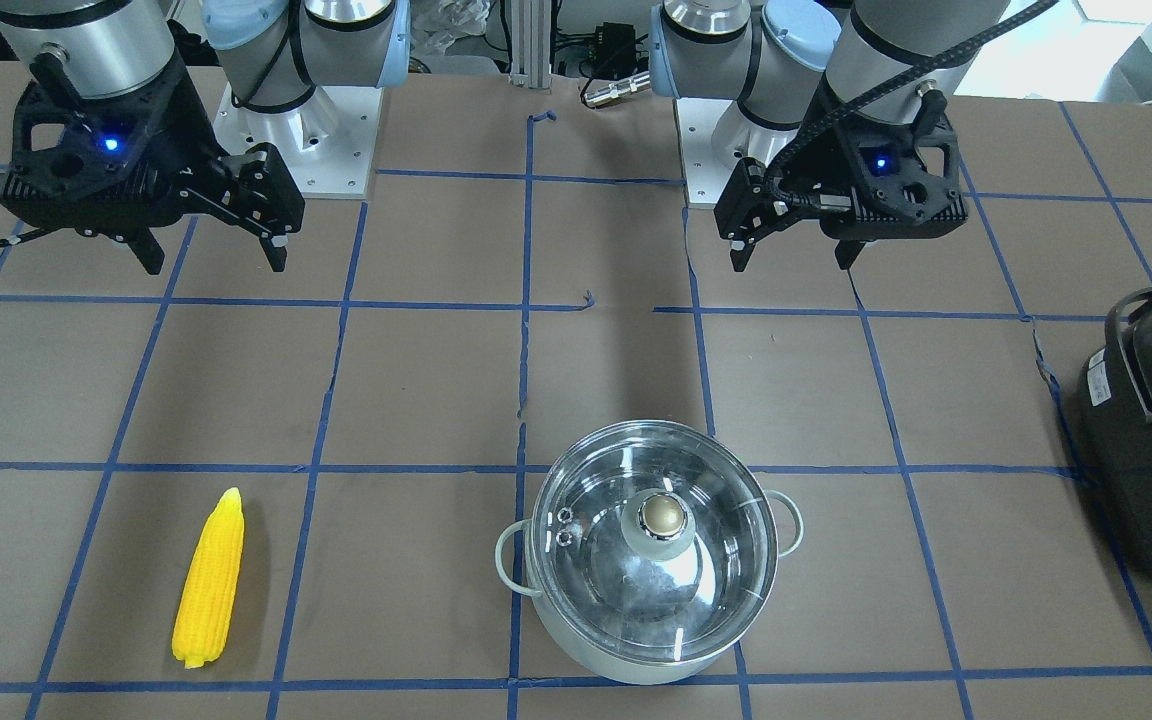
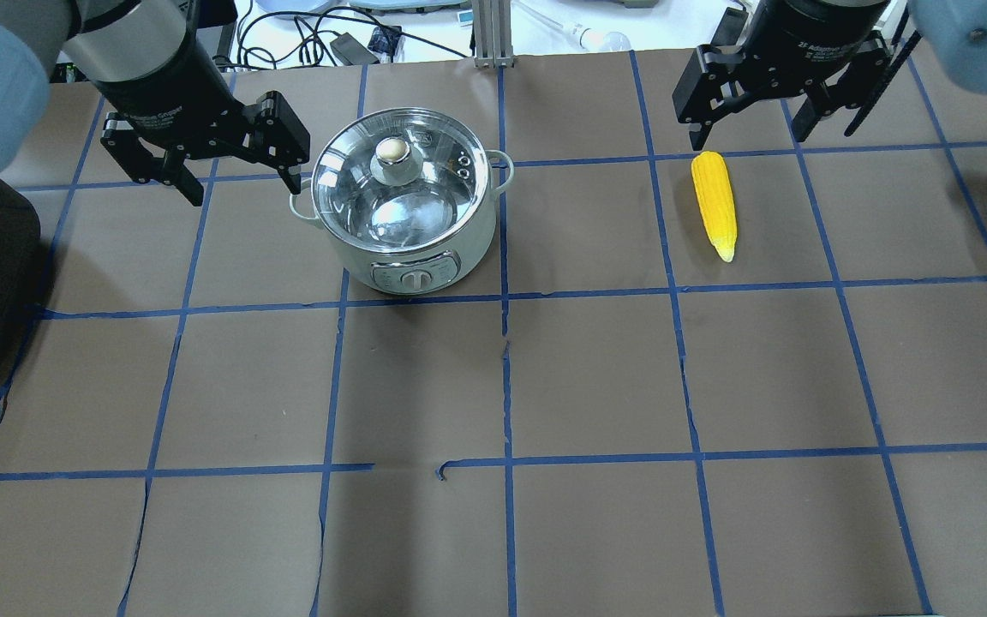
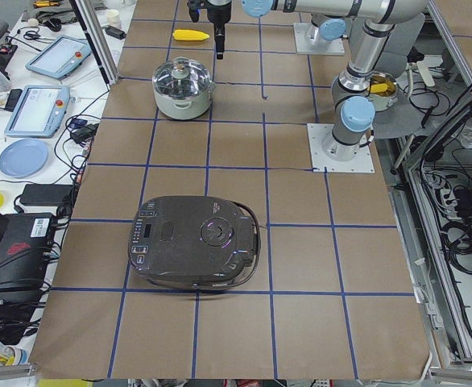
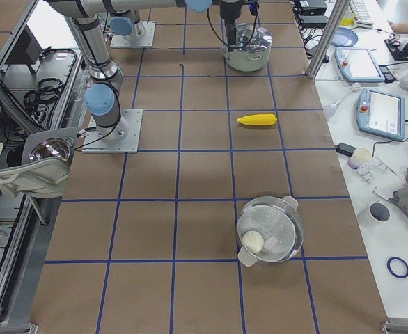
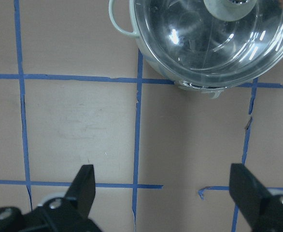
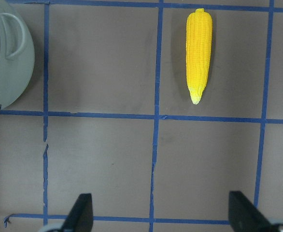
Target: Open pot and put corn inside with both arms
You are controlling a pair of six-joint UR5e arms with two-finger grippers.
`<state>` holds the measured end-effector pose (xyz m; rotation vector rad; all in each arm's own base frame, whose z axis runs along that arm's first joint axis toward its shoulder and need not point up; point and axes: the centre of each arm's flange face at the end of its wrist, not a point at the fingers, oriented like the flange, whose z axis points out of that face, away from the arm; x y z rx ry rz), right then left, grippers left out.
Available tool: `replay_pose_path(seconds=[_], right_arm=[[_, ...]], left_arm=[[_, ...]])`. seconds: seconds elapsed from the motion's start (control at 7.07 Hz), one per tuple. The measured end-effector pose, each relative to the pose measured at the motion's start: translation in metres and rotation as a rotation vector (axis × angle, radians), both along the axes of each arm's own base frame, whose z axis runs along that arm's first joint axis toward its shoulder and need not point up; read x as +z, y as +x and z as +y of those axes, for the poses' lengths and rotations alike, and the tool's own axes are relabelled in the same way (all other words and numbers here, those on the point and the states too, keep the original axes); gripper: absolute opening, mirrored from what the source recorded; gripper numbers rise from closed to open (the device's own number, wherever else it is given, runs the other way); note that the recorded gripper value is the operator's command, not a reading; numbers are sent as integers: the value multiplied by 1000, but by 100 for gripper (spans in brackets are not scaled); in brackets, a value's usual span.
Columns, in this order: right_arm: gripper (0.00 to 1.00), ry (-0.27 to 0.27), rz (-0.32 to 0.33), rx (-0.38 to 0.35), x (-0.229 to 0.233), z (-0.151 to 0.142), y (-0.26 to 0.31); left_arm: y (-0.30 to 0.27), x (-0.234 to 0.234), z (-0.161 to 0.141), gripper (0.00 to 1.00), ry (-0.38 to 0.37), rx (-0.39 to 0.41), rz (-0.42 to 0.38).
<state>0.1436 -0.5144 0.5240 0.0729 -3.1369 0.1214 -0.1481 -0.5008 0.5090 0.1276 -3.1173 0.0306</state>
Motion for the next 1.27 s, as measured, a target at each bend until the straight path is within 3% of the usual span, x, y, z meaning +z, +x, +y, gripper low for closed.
replay_pose_path(seconds=[1.27], right_arm=[[100,8,-1,-4,-6,-2,-2]], left_arm=[[0,4,0,100,-26,-5,5]])
